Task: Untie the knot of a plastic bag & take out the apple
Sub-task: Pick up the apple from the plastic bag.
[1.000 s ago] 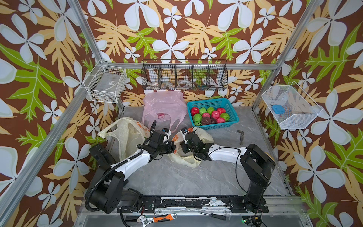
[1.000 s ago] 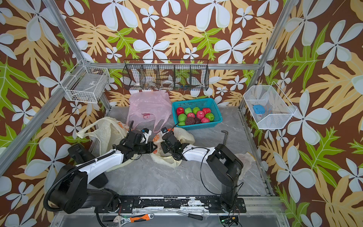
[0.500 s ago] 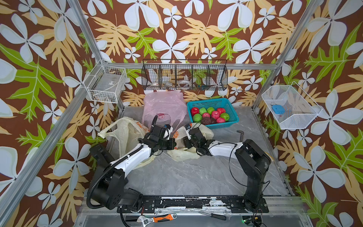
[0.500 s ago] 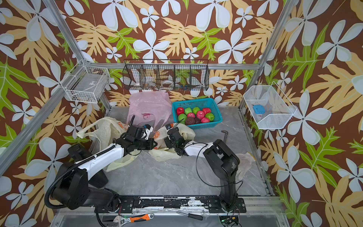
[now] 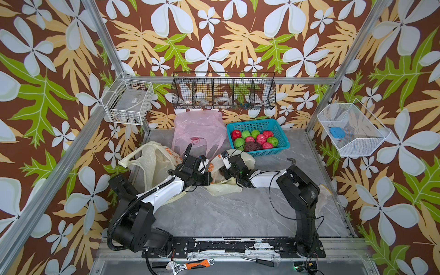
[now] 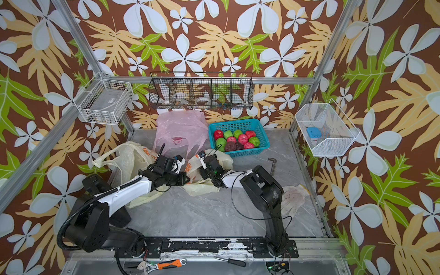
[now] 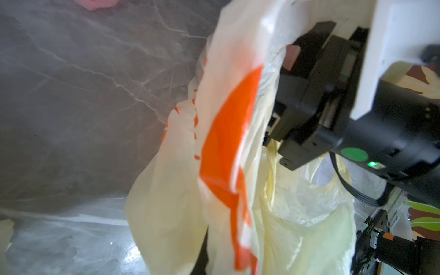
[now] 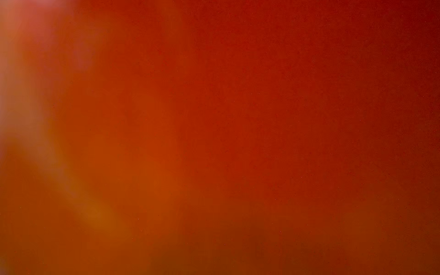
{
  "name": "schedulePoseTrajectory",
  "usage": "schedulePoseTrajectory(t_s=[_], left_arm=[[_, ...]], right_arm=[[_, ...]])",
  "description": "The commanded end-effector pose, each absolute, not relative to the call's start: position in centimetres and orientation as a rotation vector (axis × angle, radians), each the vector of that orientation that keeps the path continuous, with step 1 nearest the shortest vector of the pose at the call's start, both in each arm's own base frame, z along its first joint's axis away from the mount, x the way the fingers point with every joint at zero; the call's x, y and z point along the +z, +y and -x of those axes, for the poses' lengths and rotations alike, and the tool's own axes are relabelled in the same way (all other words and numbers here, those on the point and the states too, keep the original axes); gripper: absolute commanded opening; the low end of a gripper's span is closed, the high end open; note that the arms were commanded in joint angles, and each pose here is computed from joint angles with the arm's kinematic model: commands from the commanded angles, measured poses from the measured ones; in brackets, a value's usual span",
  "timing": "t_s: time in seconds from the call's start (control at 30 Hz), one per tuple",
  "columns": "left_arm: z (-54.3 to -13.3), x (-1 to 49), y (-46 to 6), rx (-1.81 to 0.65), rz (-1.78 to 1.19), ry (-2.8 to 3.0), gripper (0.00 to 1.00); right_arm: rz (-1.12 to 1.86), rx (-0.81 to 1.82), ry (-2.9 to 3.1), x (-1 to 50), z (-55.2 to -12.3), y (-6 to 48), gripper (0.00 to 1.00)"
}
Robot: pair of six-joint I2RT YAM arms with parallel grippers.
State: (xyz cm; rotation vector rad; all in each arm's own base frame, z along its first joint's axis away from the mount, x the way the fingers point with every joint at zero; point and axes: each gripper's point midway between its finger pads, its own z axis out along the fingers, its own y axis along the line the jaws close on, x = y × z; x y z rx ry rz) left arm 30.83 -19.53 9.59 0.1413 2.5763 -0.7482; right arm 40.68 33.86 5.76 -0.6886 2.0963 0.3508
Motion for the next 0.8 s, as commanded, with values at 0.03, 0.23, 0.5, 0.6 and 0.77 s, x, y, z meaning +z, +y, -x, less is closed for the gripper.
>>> schedulePoseTrajectory(t_s=[0.03,0.23,0.5,0.6,0.77], left_arm=[[-31.9,10.1,-19.3,-0.732,-0.074,2.529,0.00],[-32.8,10.5,-18.9,-0.707,-0.024,2.500,0.00],[-32.7,7.8,-18.6,-0.679,0.000,2.540,0.00],[-32.6,7.5,-18.9,-0.710,0.015,2.540,0.00],[-32.4,7.3,-18.8,-0.710,0.021,2.541,0.00]], right_arm=[[0.745,0.307,2.194,4.0,-37.8,32.3,0.39],[0.764,0.303,2.195,4.8,-35.0,31.8,0.39],[0.737,0.399,2.034,11.0,-32.5,33.3,0.38],[0.693,0.406,2.010,12.9,-33.0,33.4,0.38],[0.686,0.377,2.000,13.6,-33.5,33.5,0.38]])
